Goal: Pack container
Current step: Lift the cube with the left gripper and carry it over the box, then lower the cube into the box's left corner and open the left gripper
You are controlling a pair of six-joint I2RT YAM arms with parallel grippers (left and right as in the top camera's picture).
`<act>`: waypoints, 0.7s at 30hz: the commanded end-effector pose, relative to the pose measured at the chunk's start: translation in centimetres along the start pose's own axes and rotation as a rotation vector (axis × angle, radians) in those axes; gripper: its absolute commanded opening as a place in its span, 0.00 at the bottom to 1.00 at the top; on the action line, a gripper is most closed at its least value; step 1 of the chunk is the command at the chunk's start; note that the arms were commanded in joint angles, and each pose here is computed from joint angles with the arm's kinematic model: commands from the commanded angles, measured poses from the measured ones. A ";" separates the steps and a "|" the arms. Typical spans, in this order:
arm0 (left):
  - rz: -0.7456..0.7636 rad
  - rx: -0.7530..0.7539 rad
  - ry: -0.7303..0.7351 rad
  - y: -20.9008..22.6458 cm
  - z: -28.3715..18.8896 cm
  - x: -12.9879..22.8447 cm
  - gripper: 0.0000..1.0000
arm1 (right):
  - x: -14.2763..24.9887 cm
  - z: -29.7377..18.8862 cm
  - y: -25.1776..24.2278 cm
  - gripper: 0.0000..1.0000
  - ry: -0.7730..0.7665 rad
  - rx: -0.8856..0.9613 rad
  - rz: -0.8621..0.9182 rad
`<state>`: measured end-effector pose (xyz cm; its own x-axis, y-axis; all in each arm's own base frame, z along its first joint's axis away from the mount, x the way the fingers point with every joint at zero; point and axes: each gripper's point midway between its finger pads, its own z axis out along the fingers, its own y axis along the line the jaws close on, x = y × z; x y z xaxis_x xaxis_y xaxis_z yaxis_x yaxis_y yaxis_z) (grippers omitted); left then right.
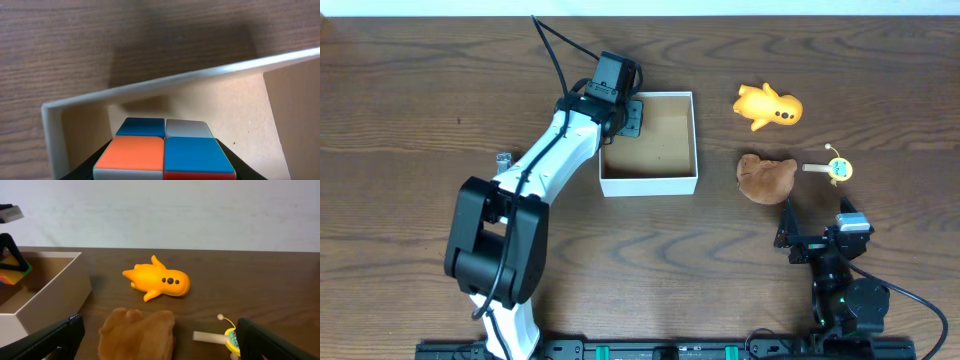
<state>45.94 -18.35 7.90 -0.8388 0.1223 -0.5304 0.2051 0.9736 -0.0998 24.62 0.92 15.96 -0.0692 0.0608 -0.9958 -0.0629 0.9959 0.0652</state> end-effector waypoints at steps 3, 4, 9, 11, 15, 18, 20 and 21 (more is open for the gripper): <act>-0.013 -0.027 0.026 0.5 1.4 0.9 0.31 | 0.0 0.0 -0.1 0.99 -0.001 0.004 -0.011; -0.013 -0.028 0.031 0.6 1.6 1.0 0.31 | 0.0 0.0 -0.1 0.99 -0.001 0.004 -0.011; -0.013 -0.028 0.030 0.6 1.7 1.0 0.55 | 0.0 0.0 -0.1 0.99 -0.001 0.004 -0.011; -0.013 -0.028 0.030 0.6 1.7 1.0 0.55 | 0.0 0.0 -0.1 0.99 -0.001 0.004 -0.011; -0.013 -0.027 0.026 0.5 1.6 0.9 0.55 | 0.0 0.0 -0.1 0.99 -0.001 0.005 -0.011; -0.013 -0.025 0.014 0.5 1.3 0.4 0.56 | 0.0 0.0 -0.1 0.99 -0.001 0.005 -0.011; -0.013 -0.023 0.006 0.4 1.0 0.1 0.56 | 0.0 0.0 -0.1 0.99 -0.001 0.004 -0.011; -0.013 -0.022 0.002 0.4 0.9 0.0 0.56 | 0.0 0.0 -0.1 0.99 -0.001 0.004 -0.011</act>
<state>45.97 -18.36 6.23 -0.8531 0.1245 -0.5067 0.1995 0.9752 -0.0963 24.62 0.92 15.96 -0.0691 0.0604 -0.9958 -0.0629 0.9959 0.0648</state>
